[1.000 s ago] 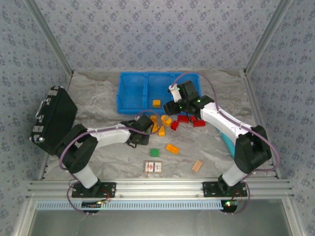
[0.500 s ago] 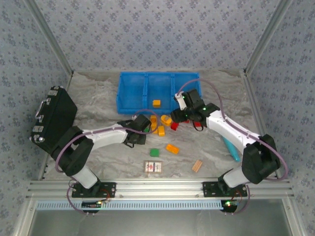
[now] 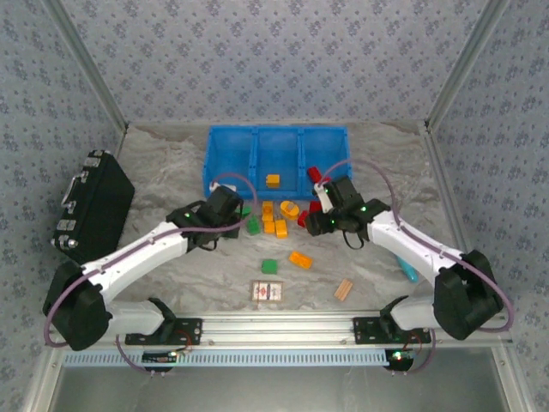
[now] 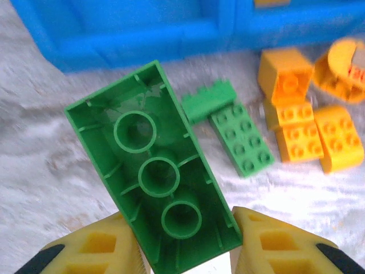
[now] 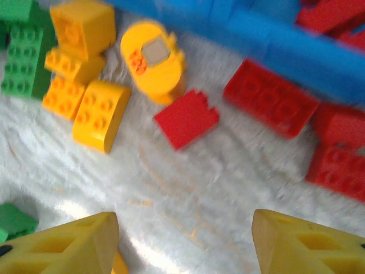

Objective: Sort the legos into containers by color
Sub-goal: Place the lego in the container.

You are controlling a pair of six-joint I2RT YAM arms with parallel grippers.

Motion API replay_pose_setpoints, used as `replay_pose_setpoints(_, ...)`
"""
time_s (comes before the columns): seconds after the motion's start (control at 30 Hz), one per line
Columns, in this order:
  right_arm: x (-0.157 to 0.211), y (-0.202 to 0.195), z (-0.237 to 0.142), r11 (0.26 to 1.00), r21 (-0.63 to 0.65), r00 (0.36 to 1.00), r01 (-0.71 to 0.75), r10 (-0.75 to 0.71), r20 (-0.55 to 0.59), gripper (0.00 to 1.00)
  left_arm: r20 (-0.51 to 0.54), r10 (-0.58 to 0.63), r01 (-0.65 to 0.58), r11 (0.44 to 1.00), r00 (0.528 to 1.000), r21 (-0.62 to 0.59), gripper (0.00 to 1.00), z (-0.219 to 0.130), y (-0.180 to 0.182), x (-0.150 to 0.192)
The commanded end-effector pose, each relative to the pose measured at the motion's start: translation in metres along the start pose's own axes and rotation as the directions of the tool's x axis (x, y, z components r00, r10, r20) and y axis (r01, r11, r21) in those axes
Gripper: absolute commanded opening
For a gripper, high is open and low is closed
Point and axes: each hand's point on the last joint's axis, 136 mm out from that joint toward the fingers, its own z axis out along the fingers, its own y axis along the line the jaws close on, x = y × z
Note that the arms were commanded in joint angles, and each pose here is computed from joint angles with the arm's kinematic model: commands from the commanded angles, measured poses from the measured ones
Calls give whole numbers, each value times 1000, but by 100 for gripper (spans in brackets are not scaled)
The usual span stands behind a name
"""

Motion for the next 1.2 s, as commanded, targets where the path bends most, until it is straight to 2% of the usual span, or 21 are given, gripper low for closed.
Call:
replay_pose_setpoints(0.0, 22, 21, 2, 999, -41, 1000, -7, 6, -17, 65, 77, 36, -33, 999, 996, -39, 35, -9, 17, -35)
replay_pose_setpoints(0.13, 44, 39, 5, 999, -48, 999, 26, -27, -36, 66, 90, -4, 3, 1000, 996, 4, 35, 6, 26, -58)
replay_pose_setpoints(0.27, 54, 41, 6, 999, -30, 998, -14, 13, -56, 66, 66, -49, 45, 997, 997, 61, 33, 31, 33, -72)
replay_pose_setpoints(0.47, 58, 53, 9, 998, -61, 999, -11, 7, -53, 67, 61, -3, -1, 998, 998, 68, 33, 52, 26, -88)
replay_pose_setpoints(0.73, 53, 69, 18, 994, -113, 997, -5, -5, -81, 67, 29, 0, -2, 998, 1000, 70, 34, 87, 25, -94)
replay_pose_setpoints(0.83, 56, 71, 18, 994, -113, 996, 3, -14, -90, 67, 28, -9, 7, 997, 1000, 75, 36, 96, 26, -98)
replay_pose_setpoints(0.9, 60, 71, 19, 993, -117, 995, 5, -17, -98, 67, 35, -10, 8, 997, 999, 72, 43, 99, 26, -101)
replay_pose_setpoints(1.0, 65, 72, 21, 992, -123, 994, 18, -32, -109, 67, 33, -8, 6, 998, 999, 68, 49, 102, 27, -104)
replay_pose_setpoints(1.17, 74, 71, 25, 992, -111, 987, 68, -82, -135, 75, 30, 0, -2, 998, 1000, 64, 52, 105, 28, -105)
